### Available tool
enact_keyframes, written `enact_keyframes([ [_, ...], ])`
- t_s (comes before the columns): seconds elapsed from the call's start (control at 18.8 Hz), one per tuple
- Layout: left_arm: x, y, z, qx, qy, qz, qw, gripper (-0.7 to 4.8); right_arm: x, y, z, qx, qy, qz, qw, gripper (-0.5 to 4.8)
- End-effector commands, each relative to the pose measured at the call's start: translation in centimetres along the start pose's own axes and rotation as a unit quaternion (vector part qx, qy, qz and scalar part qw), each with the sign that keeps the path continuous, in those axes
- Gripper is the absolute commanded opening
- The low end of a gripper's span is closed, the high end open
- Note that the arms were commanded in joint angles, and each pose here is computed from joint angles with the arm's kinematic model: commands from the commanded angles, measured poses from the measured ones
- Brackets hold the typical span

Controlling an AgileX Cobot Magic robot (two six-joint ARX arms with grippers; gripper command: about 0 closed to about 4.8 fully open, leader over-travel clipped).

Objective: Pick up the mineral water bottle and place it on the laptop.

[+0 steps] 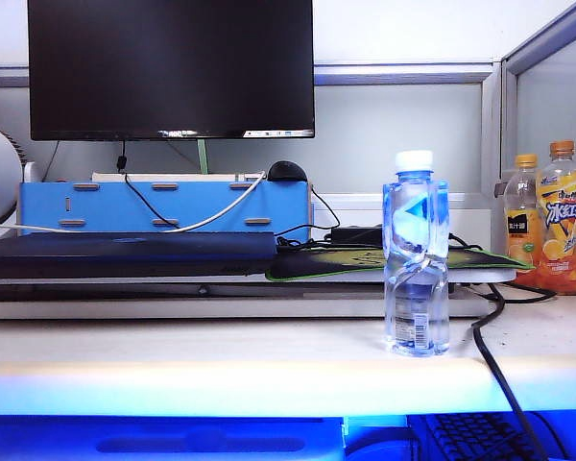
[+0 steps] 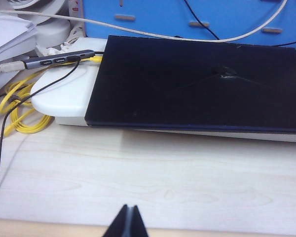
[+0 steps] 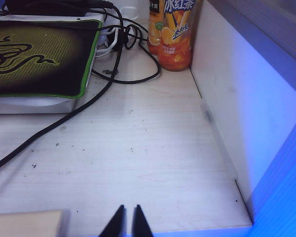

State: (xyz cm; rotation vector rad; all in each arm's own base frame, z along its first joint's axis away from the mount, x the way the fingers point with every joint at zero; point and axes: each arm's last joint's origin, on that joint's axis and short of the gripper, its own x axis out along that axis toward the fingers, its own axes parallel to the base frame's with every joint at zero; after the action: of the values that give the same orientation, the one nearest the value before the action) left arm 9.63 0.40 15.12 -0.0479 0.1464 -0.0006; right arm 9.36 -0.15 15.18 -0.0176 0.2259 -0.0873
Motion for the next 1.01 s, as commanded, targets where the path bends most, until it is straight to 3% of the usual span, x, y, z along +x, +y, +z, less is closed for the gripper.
enact_keyframes([
  [0.05,0.0,0.0,0.0,0.001,-0.001,-0.002,1.0,-0.02,0.0,0.0,-0.2,0.002,0.004,0.001,1.0,0.35],
  [0.69,0.0,0.0,0.0,0.001,-0.001,-0.002,1.0,-0.02,0.0,0.0,-0.1,0.001,0.003,0.001,1.0,0.35],
  [0.8,0.0,0.0,0.0,0.001,-0.001,-0.002,1.0,-0.02,0.2,0.0,0.1,0.006,-0.022,0.0,1.0,0.35],
  [0.85,0.0,0.0,0.0,0.001,-0.001,-0.002,1.0,-0.02,0.1,0.1,0.6,0.026,-0.047,0.014,0.998,0.35],
  [1.01,0.0,0.0,0.0,0.001,0.0,-0.002,1.0,-0.02,-0.6,0.6,3.3,0.135,-0.152,0.124,0.971,0.35],
])
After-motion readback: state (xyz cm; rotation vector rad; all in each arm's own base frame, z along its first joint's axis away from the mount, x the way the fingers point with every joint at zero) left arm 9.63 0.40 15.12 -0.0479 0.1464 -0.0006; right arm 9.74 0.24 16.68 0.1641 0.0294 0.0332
